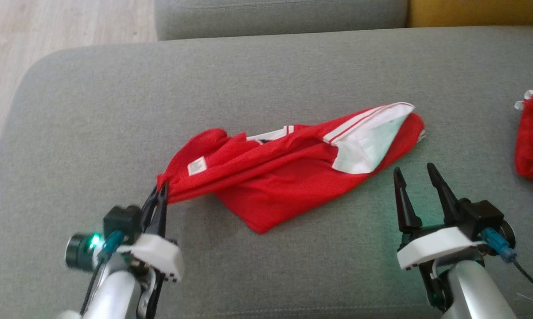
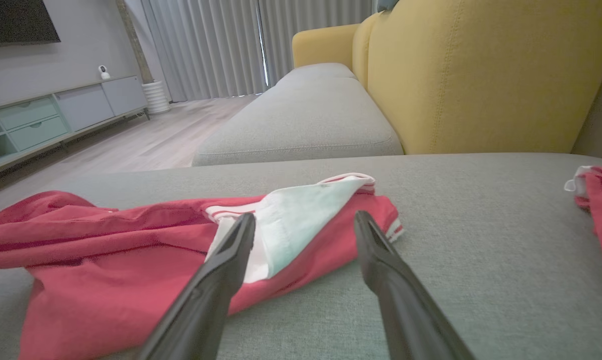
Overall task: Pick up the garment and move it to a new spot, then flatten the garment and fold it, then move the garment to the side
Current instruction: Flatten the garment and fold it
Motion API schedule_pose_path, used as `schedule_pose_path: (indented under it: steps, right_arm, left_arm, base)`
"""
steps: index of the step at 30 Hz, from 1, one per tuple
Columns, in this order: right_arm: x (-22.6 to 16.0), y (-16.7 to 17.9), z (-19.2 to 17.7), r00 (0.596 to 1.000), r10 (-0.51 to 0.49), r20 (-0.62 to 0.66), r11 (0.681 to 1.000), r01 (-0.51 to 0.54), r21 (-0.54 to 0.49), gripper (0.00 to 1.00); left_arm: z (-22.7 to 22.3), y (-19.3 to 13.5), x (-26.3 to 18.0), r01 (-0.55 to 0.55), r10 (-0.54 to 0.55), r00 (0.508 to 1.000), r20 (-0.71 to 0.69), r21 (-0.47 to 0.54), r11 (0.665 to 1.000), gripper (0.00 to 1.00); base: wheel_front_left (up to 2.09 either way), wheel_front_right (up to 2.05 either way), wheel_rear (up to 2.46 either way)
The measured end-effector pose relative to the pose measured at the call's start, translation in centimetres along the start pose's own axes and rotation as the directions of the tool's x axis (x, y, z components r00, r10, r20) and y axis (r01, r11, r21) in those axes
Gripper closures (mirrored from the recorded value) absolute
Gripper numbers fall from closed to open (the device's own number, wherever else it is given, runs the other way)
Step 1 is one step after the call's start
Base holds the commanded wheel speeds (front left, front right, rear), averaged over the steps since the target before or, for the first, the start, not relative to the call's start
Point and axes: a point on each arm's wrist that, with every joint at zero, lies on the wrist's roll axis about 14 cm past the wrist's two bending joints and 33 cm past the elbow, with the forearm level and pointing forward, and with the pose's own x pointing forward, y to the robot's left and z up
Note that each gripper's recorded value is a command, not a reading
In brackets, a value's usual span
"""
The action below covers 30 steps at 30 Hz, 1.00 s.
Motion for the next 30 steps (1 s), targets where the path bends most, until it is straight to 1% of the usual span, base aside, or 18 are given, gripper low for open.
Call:
schedule_pose_path:
  steps: [1, 2, 3, 4, 6, 9, 14, 18, 25, 30]
  right_arm:
    - [-0.1, -0.1, 0.1, 1.000, -0.005, 0.002, 1.000, 0.005, 0.000, 0.00]
    - [-0.3, -0.3, 0.1, 1.000, -0.009, 0.004, 1.000, 0.009, 0.000, 0.00]
    - [-0.4, -0.4, 0.2, 1.000, -0.012, 0.006, 1.000, 0.012, -0.001, 0.00]
    - [-0.5, -0.5, 0.3, 1.000, -0.016, 0.008, 1.000, 0.016, -0.001, 0.00]
    - [-0.8, -0.6, 0.3, 1.000, -0.022, 0.009, 1.000, 0.022, 0.002, 0.00]
    - [-1.5, -0.9, 0.1, 0.999, -0.037, 0.008, 0.999, 0.037, 0.021, 0.00]
    - [-1.8, -0.7, 0.2, 0.999, -0.034, 0.013, 0.999, 0.034, 0.039, 0.00]
    - [-1.7, -0.4, 0.8, 0.999, -0.028, 0.033, 0.998, 0.026, 0.050, 0.00]
    - [-2.0, -0.4, 1.7, 0.998, -0.031, 0.062, 0.998, 0.027, 0.058, 0.00]
    - [-2.1, -0.2, 0.9, 0.999, -0.024, 0.035, 0.998, 0.022, 0.059, 0.00]
  left_arm:
    - [-0.4, 0.2, -0.2, -0.018, 0.018, 1.000, -0.012, -0.017, 1.000, 0.58]
    - [-0.9, 0.4, -0.4, -0.031, 0.030, 0.999, -0.027, -0.030, 0.999, 0.36]
    - [-1.5, 0.7, -0.7, -0.048, 0.047, 0.998, -0.046, -0.041, 0.998, 0.04]
    - [-2.1, 0.9, -1.0, -0.068, 0.065, 0.996, -0.063, -0.049, 0.996, 0.00]
    - [-3.0, 1.8, -1.6, -0.126, 0.119, 0.989, -0.092, -0.071, 0.990, 0.00]
    - [-3.5, 2.4, -2.3, -0.163, 0.154, 0.983, -0.104, -0.086, 0.983, 0.00]
    - [-1.4, 3.1, -2.5, -0.211, 0.209, 0.977, -0.034, -0.114, 0.971, 0.00]
    - [-0.6, 3.3, -3.1, -0.222, 0.223, 0.975, -0.003, -0.116, 0.968, 0.00]
    - [-1.6, 3.4, -5.0, -0.241, 0.239, 0.970, -0.033, -0.115, 0.964, 0.00]
    - [-2.0, 3.1, -5.1, -0.232, 0.229, 0.973, -0.044, -0.117, 0.966, 0.00]
  base:
    - [0.00, 0.00, 0.00]
    - [0.00, 0.00, 0.00]
    - [0.00, 0.00, 0.00]
    - [0.00, 0.00, 0.00]
    - [0.00, 0.00, 0.00]
    - [0.00, 0.00, 0.00]
    - [0.00, 0.00, 0.00]
    - [0.00, 0.00, 0.00]
    - [0.00, 0.00, 0.00]
    - [0.00, 0.00, 0.00]
